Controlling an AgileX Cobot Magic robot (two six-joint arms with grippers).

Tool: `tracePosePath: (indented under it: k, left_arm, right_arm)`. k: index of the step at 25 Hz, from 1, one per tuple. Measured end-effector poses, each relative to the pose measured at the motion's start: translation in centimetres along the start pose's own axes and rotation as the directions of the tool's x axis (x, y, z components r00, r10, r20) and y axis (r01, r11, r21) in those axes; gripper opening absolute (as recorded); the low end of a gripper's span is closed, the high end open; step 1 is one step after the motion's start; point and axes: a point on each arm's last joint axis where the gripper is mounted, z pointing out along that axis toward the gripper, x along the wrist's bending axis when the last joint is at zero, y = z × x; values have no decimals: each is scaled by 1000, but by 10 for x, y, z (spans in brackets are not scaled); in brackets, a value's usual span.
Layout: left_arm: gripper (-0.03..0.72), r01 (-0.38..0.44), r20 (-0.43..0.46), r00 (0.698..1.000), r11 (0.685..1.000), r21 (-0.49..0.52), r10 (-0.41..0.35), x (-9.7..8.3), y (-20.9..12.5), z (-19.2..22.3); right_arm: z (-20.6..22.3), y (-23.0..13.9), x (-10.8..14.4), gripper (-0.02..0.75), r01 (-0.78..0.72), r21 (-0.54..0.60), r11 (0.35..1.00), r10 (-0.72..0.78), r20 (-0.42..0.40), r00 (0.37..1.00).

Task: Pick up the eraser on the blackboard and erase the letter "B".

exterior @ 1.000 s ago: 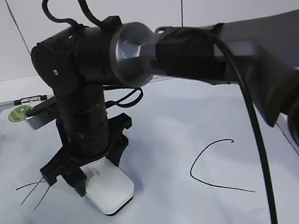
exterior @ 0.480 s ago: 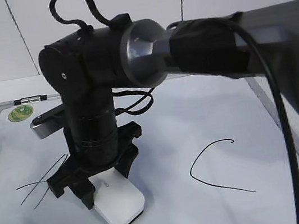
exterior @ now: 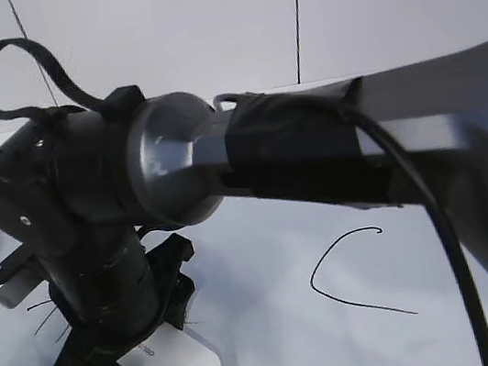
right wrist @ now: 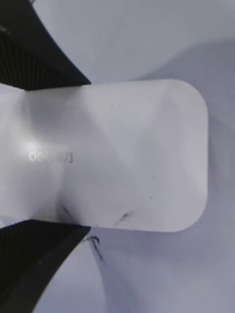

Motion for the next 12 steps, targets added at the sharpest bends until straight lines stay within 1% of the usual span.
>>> tracePosePath:
  k: [3,7,9,12]
  left_arm:
    - [34,0,0,1000,1000,0,0,0,0,0]
    - [34,0,0,1000,1000,0,0,0,0,0]
    - [34,0,0,1000,1000,0,0,0,0,0]
    - [34,0,0,1000,1000,0,0,0,0,0]
  right_arm:
    - [0,1,-3,514,8,-7,1000,-8,44,999]
    - [0,3,-21,514,-7,-17,1000,9,113,994]
    - [0,4,-29,514,-24,-21,999,27,137,990]
    - [0,5,-50,514,-68,-24,997,71,157,985]
